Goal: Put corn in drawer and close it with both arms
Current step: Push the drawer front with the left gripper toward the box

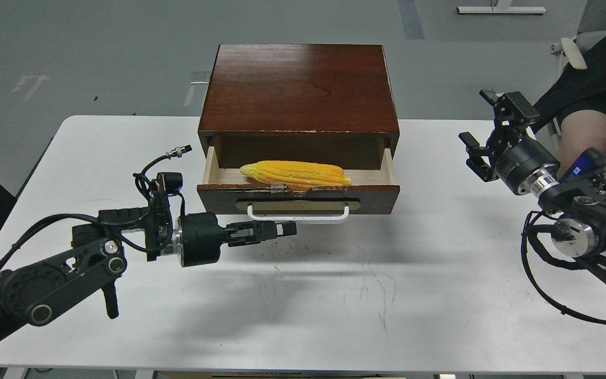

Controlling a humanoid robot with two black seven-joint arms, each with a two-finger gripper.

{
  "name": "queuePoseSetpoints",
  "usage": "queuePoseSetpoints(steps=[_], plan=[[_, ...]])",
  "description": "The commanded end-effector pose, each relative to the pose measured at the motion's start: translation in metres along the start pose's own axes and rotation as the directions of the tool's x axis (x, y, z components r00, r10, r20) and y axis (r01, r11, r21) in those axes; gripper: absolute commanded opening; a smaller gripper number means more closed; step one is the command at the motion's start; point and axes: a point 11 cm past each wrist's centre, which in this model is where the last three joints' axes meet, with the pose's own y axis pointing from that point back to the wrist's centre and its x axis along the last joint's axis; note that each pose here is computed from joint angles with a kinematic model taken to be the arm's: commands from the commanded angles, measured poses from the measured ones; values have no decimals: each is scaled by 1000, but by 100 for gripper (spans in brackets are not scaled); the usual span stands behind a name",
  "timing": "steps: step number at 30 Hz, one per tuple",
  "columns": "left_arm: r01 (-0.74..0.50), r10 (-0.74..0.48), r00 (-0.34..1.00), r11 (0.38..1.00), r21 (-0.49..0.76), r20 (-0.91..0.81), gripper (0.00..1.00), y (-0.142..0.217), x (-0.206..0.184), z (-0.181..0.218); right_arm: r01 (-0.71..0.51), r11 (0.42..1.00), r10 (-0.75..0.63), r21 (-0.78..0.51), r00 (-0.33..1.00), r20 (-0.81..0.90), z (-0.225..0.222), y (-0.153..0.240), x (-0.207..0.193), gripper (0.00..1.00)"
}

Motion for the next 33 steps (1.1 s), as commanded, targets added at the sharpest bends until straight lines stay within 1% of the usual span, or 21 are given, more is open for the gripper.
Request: queuePoseSetpoints(steps=[1, 9, 16, 33], plan=[[-9, 9, 1000, 1000, 3, -1, 0, 1, 3, -1, -3, 1000, 3, 0, 1000, -2, 0, 0, 1, 100], [-28, 28, 999, 1000, -2, -19, 0, 2, 6, -2, -3, 1000, 3, -1, 1000, -1, 0, 1, 1, 100], [-90, 91, 995, 996, 24, -52, 0, 5, 13, -15, -4, 1000, 4, -5, 1000, 2, 3, 2, 1, 100], [-138, 141, 988, 989, 47, -57, 0, 12, 29, -22, -5, 1000, 5, -5, 1000, 1, 2, 2, 2, 100]])
